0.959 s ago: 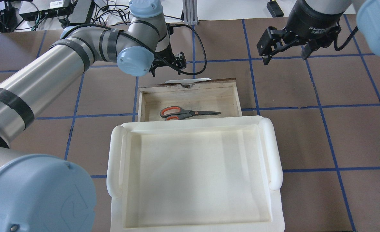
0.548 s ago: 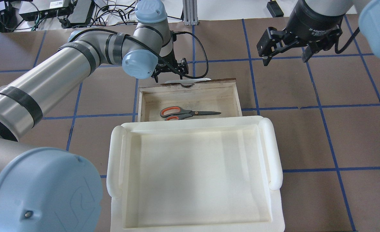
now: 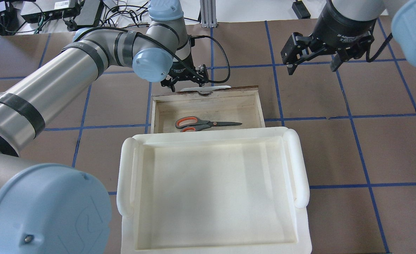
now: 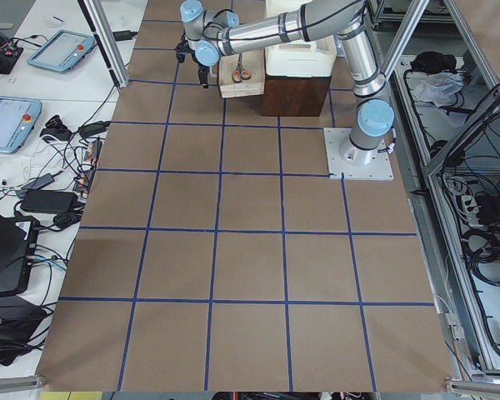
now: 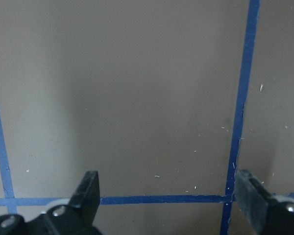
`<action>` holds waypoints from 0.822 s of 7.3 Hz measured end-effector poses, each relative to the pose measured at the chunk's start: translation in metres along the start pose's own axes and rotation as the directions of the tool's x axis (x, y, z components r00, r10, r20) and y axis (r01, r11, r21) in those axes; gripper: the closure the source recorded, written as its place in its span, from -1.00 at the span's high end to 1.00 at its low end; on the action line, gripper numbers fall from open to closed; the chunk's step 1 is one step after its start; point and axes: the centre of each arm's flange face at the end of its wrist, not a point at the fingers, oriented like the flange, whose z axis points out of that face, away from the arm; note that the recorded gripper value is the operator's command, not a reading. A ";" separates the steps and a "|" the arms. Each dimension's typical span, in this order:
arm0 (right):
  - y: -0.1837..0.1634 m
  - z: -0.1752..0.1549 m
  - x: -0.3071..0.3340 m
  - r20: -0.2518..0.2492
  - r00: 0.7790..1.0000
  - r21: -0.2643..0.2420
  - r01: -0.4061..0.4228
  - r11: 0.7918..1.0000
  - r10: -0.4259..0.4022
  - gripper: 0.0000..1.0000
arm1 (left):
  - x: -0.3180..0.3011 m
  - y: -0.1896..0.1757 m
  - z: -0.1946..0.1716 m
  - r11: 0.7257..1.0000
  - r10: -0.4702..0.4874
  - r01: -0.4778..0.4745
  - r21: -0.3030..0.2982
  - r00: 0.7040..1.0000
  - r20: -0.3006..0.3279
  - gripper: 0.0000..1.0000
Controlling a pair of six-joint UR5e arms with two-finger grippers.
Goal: Put scissors in drawer and close it
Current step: 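Move the left gripper over the drawer's white handle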
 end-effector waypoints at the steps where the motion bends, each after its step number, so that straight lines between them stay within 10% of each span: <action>1: 0.000 0.000 0.000 -0.001 1.000 0.000 0.000 1.000 0.000 1.00 | 0.000 0.001 -0.003 1.000 -0.002 0.002 -0.018 1.000 0.002 1.00; 6: 0.000 0.001 0.000 0.000 1.000 -0.002 0.000 1.000 0.000 1.00 | 0.001 0.009 -0.013 0.998 -0.021 0.020 -0.064 1.000 -0.012 1.00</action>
